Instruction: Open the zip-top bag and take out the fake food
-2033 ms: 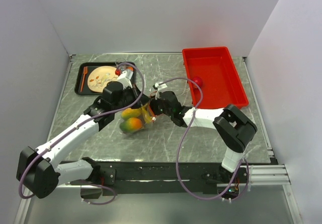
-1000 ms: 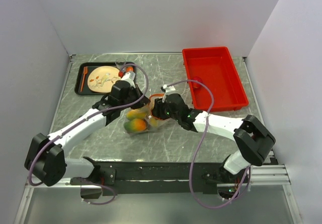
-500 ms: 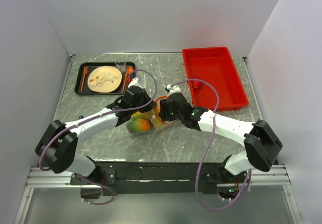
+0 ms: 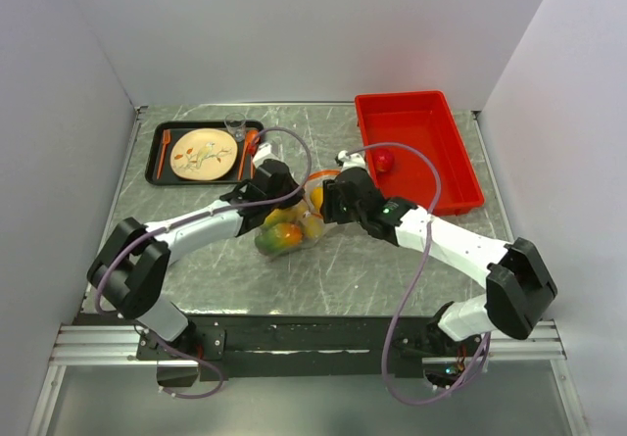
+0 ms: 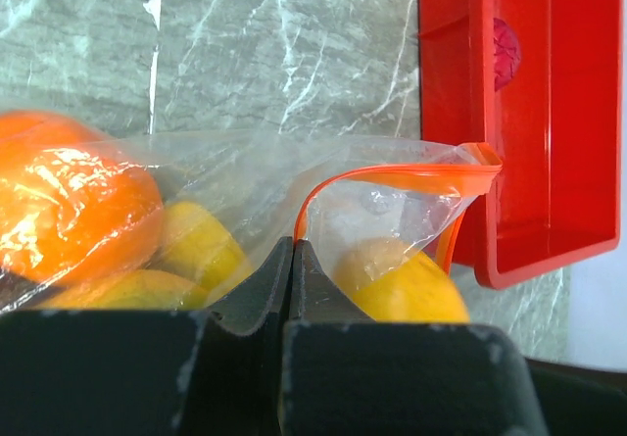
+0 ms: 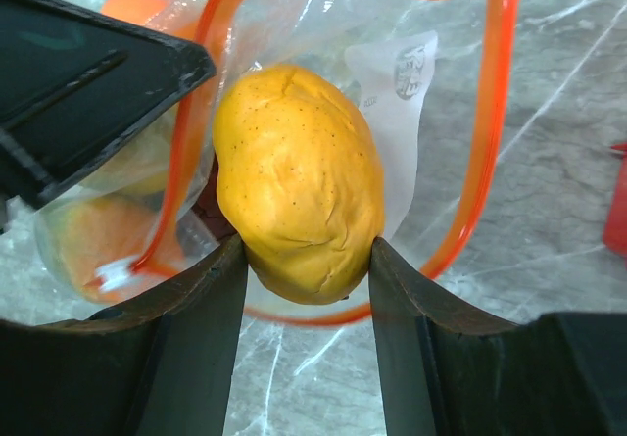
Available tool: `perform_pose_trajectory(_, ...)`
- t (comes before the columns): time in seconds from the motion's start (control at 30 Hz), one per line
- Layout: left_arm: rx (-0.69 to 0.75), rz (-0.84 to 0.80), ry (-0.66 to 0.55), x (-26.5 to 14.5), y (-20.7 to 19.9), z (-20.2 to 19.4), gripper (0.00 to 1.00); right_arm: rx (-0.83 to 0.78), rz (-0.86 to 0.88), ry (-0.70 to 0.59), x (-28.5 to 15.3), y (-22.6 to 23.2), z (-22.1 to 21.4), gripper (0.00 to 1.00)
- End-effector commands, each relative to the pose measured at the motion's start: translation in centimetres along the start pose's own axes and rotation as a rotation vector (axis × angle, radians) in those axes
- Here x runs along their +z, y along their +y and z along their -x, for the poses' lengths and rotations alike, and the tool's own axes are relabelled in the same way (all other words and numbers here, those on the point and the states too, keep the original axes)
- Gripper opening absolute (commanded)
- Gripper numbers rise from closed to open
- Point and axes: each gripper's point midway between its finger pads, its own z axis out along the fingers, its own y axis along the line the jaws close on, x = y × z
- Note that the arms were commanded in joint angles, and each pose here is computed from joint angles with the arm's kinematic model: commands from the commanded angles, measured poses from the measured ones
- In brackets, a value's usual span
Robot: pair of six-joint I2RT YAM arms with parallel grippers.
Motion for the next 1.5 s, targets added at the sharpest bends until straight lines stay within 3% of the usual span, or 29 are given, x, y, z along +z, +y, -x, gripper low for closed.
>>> perform_pose_trajectory(0.0,-0.011,-0.045,-0.068,0.6,-2.4,2.2,0.01,0.029,0.006,-0.089,-1.7,-0.2,3.3,0.24)
perform_pose_trajectory(0.33,0.007,-0.028,-0.060,1.9,-2.7,2.2,0.01,0.086,-0.046,-0.129,-2.8,-3.2,4.4,0.24)
perform_pose_trajectory(0.6,0.013,-0.001,-0.035,2.3,-1.5,1.1,0.01,0.206,-0.265,-0.169,-3.5,-11.0,5.4,0.24)
perform_pose_trajectory(0.8,0.034,0.037,-0.012,1.3,0.2,0.4,0.01,0.314,-0.429,-0.155,-2.9,-17.0,3.8,0.25)
perform_pose_trajectory(0.93,-0.008,0.096,-0.005,0.3,3.5,0.6,0.01,0.358,-0.550,-0.133,-2.4,-20.7,2.8,0.37)
perform_pose_trajectory(1.17,-0.008,0.157,0.001,-2.8,8.3,1.8,0.01,0.395,-0.595,-0.100,-0.9,-23.3,2.0,0.56)
perform_pose_trajectory(1.3,0.070,0.086,0.047,-3.7,6.6,2.1,0.01,0.415,-0.595,-0.076,-0.4,-23.9,1.7,0.79)
perform_pose_trajectory(1.47,0.130,-0.050,0.091,-4.9,2.5,1.5,0.01,0.398,-0.550,-0.120,-1.8,-22.7,3.4,0.88)
